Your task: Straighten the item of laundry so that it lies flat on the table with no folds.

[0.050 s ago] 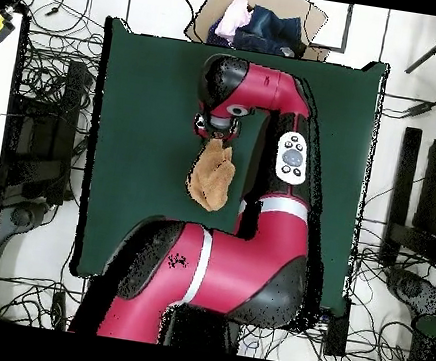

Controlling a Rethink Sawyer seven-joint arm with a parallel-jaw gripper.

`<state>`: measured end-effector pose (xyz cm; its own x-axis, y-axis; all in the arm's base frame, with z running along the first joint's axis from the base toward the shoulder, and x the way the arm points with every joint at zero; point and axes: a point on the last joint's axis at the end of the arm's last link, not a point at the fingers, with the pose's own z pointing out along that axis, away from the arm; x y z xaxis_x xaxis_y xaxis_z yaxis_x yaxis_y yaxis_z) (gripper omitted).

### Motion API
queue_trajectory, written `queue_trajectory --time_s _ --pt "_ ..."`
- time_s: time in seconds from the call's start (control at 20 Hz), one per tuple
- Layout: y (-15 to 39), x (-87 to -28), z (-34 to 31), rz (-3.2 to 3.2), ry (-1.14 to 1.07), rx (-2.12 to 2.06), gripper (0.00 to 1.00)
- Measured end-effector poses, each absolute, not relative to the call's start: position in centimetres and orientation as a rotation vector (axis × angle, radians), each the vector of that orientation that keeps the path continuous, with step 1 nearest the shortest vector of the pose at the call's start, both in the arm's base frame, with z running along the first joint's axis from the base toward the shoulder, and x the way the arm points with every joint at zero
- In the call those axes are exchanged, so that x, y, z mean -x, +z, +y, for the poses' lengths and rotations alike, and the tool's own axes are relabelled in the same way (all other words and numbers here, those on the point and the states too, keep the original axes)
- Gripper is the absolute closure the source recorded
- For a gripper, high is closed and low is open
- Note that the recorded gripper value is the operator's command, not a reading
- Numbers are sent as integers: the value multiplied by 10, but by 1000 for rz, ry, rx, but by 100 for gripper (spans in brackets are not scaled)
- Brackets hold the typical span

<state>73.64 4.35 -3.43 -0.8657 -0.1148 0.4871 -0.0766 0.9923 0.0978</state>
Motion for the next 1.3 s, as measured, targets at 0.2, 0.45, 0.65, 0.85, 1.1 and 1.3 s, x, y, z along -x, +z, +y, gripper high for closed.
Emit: queue_trajectory --time_s 0.2,0.45,0.65,0.85,1.1,1.3 --pt "-48 -743 49 -2648 -94 -140 0" --pt "-71 -749 56 -2685 -82 -149 0" --pt "-71 -753 56 -2685 -72 -147 0" --pt "-72 -754 57 -2683 -68 -148 0" --pt "-71 -754 57 -2683 -65 -148 0" --pt "-71 -753 57 -2681 -53 -151 0"
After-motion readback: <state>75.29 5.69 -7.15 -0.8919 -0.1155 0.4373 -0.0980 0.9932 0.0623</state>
